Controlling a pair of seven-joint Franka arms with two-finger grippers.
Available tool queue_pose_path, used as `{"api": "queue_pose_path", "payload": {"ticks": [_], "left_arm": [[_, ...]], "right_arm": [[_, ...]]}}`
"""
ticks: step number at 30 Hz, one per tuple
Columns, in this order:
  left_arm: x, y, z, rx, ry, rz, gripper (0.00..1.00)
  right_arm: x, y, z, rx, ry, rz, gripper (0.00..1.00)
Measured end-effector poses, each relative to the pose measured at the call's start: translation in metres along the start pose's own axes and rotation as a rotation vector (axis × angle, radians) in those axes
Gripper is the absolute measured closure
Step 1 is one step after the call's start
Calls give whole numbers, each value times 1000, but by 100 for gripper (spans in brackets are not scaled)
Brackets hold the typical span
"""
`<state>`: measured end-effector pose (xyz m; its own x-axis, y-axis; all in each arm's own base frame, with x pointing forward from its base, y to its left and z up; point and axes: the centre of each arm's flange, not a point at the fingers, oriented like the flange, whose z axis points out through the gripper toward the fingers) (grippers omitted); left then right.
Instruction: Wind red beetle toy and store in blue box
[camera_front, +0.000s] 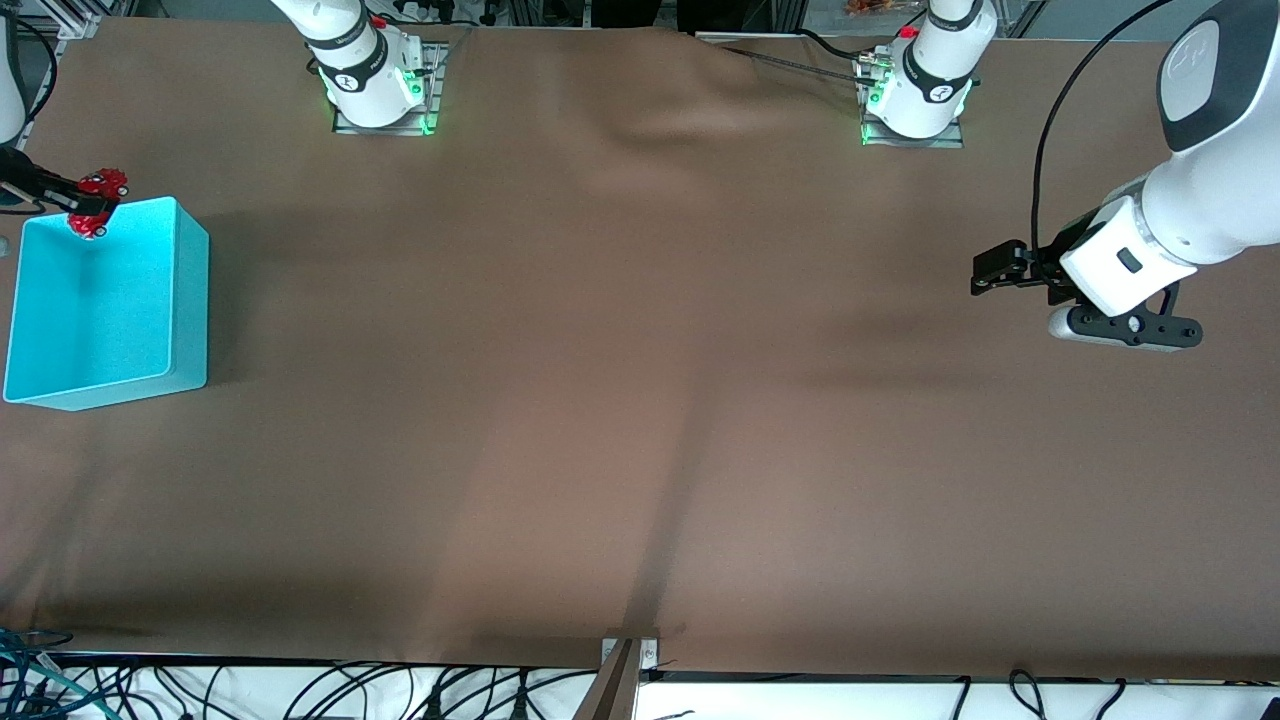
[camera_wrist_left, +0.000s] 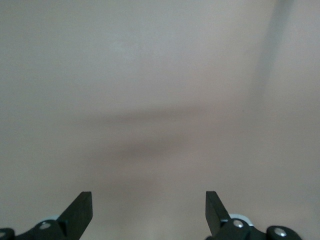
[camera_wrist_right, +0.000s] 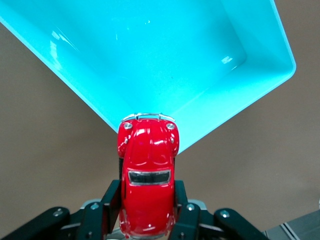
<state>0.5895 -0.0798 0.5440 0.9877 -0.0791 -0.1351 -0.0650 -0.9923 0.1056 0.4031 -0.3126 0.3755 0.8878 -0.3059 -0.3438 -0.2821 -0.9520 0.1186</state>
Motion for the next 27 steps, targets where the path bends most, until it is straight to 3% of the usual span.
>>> {"api": "queue_pose_path", "payload": {"ticks": [19, 27], "left_arm": [[0, 0, 0, 0, 0, 0, 0], [0, 0, 0, 0, 1, 0, 0]], "right_arm": [[39, 15, 45, -47, 62, -94, 53], [63, 8, 64, -72, 63, -116, 53]]}}
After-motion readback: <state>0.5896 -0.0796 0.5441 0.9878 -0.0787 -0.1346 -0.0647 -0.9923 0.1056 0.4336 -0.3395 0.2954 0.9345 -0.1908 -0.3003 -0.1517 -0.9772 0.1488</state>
